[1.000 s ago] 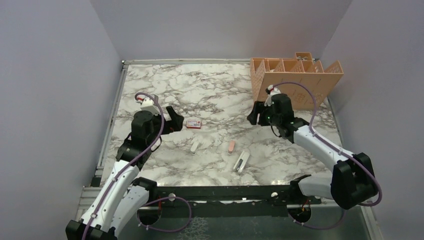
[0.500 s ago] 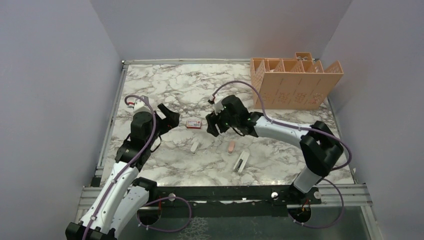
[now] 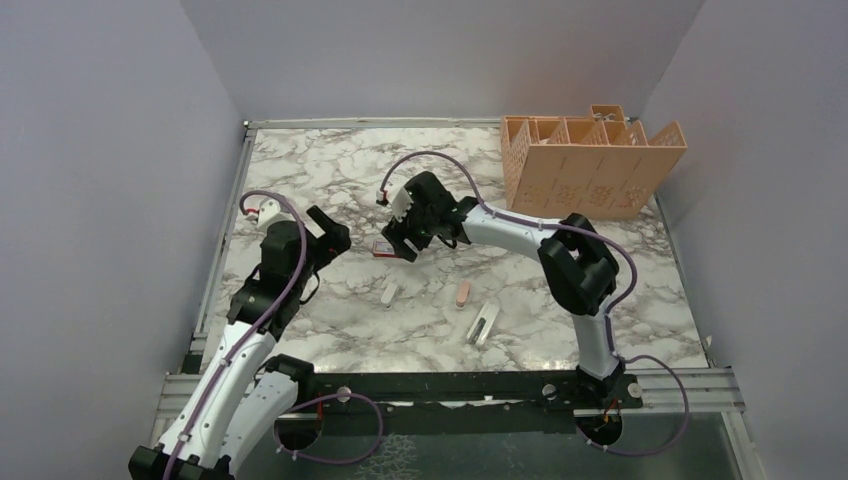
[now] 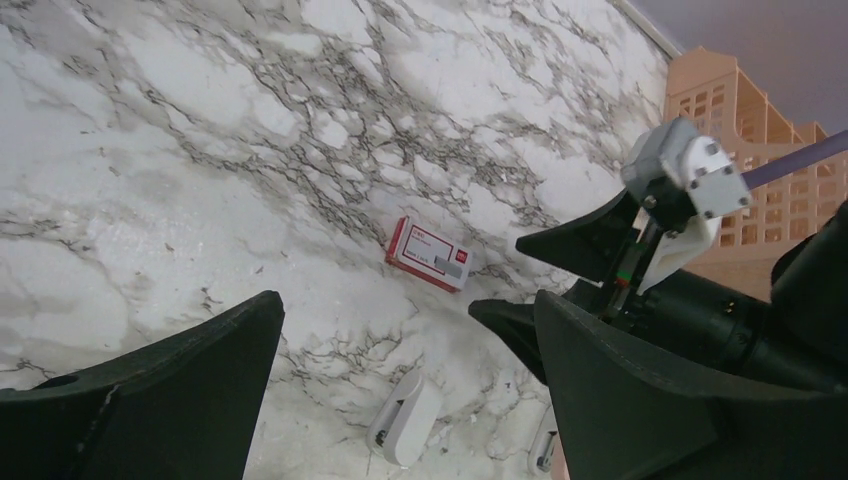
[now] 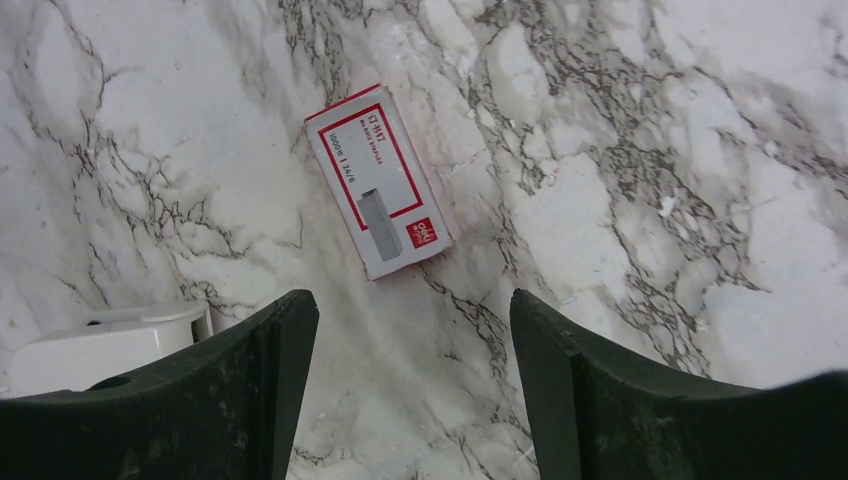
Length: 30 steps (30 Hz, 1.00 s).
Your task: Load the staples into the stapler
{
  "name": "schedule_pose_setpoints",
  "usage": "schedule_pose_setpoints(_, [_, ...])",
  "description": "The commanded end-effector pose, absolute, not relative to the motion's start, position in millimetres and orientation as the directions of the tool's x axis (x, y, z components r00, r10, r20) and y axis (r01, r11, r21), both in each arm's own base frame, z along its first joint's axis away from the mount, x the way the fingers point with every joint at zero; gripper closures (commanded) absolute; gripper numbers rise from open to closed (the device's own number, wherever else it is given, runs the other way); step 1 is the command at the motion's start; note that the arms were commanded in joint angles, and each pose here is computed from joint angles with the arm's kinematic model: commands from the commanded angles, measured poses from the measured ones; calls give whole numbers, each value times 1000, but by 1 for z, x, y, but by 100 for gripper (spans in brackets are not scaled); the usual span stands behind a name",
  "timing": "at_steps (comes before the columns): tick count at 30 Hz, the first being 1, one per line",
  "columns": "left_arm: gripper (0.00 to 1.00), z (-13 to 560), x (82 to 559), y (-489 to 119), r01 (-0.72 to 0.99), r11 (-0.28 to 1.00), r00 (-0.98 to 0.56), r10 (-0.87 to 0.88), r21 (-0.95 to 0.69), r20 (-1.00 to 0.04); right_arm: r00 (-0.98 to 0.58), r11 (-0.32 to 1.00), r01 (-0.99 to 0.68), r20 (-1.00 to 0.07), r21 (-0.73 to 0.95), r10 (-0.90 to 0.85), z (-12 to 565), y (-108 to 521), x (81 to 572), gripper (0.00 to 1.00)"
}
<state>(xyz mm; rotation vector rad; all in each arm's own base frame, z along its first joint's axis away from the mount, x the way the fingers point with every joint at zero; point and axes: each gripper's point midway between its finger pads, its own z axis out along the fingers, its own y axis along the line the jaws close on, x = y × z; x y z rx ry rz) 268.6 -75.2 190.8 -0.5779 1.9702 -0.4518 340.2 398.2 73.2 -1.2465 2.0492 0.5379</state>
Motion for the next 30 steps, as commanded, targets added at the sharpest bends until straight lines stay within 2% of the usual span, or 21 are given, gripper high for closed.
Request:
schedule_pose_setpoints(1, [5, 212, 266, -55, -273, 815, -316, -578, -511, -753, -265, 331, -943, -682, 35, -682, 55, 406, 326, 24])
schedule_pose_setpoints(14, [5, 210, 266, -53, -286, 836, -326, -544, -468, -773, -211, 242, -969, -665, 48, -716, 25, 421, 327, 29])
schedule_pose_setpoints(16, [2, 210, 265, -52, -283, 840, -325, -538, -463, -778, -191, 206, -977, -655, 54, -731, 19, 423, 320, 29])
schedule_pose_setpoints(20, [1, 209, 263, -48, -301, 829, -306, -552, -471, -776, -136, 171, -985, -651, 10, -747, 10, 427, 320, 31])
schedule_pose_setpoints(22, [1, 205, 264, -48, -317, 818, -303, -567, -480, -766, -122, 183, -983, -651, -27, -749, 6, 427, 328, 35])
schedule_pose_setpoints(26, [10, 197, 267, -54, -333, 800, -325, -594, -499, -735, -117, 176, -984, -655, -24, -747, 1, 431, 330, 49])
schedule_pose_setpoints(30, [20, 188, 274, -60, -343, 797, -363, -601, -498, -712, -137, 193, -981, -652, -15, -746, -2, 428, 332, 55])
